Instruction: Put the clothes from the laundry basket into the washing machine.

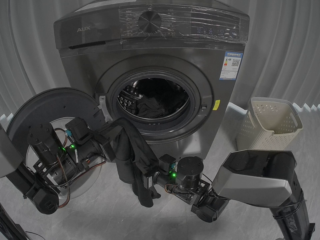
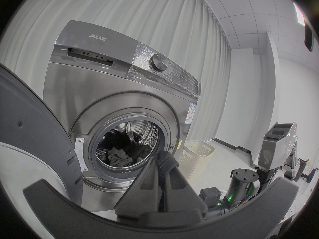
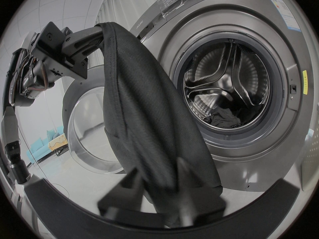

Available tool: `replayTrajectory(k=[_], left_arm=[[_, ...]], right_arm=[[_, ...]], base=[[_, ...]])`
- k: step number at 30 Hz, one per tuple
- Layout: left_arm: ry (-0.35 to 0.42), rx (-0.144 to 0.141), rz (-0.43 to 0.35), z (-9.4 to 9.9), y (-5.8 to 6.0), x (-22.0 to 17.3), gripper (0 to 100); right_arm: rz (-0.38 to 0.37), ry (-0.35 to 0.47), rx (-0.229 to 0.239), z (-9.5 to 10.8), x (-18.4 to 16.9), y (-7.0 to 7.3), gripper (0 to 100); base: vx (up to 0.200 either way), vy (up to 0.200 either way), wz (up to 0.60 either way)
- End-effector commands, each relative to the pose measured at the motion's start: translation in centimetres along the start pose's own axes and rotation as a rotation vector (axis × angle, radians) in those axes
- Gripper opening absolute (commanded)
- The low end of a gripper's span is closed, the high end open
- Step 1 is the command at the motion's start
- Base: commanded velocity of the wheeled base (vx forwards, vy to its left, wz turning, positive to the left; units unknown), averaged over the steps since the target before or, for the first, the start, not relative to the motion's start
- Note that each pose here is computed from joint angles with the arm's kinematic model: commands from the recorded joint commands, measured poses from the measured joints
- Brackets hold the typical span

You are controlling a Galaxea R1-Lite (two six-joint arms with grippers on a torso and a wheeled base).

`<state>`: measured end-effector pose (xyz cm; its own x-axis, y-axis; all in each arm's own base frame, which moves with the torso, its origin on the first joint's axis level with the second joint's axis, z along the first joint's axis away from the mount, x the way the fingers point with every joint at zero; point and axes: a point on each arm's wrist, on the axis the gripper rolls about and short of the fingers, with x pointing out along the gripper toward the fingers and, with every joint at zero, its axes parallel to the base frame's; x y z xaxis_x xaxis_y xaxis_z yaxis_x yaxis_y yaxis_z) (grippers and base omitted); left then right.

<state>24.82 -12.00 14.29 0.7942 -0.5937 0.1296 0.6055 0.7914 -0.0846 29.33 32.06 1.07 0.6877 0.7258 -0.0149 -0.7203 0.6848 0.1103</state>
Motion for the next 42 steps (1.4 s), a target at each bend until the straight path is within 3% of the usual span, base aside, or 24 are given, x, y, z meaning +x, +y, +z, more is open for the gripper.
replayTrajectory(k=[1,9,18,27,36,42], left_arm=[[0.004,-0.003,0.002,-0.1,0.1,0.0,0],[0.0,0.005,0.03,0.1,1.0,-0.3,0],[-0.012,0.011,0.02,0.6,0.8,-0.8,0],[-0.029,0.021,-0.006,1.4,0.2,-2.0,0],[-0.057,0.025,-0.038,2.2,-0.9,-2.4,0],[-0.059,0.021,-0.037,2.2,-0.9,-2.4,0]], right_arm=[[-0.007,-0.017,0.0,0.7,-0.2,-0.2,0],[-0.062,-0.048,0.0,5.5,-4.1,-1.8,0],[-0.129,-0.08,-0.001,9.8,-9.2,-3.7,0],[-0.162,-0.218,0.001,14.6,-13.4,-4.2,0],[-0.098,-0.18,0.013,14.0,-15.0,-2.1,0],[-0.108,-0.152,0.015,12.9,-14.7,-2.2,0]], base=[[0.0,0.0,0.0],[0.0,0.0,0.0],[0.0,0.0,0.0],[0.0,0.0,0.0],[0.0,0.0,0.0],[0.0,0.0,0.0]])
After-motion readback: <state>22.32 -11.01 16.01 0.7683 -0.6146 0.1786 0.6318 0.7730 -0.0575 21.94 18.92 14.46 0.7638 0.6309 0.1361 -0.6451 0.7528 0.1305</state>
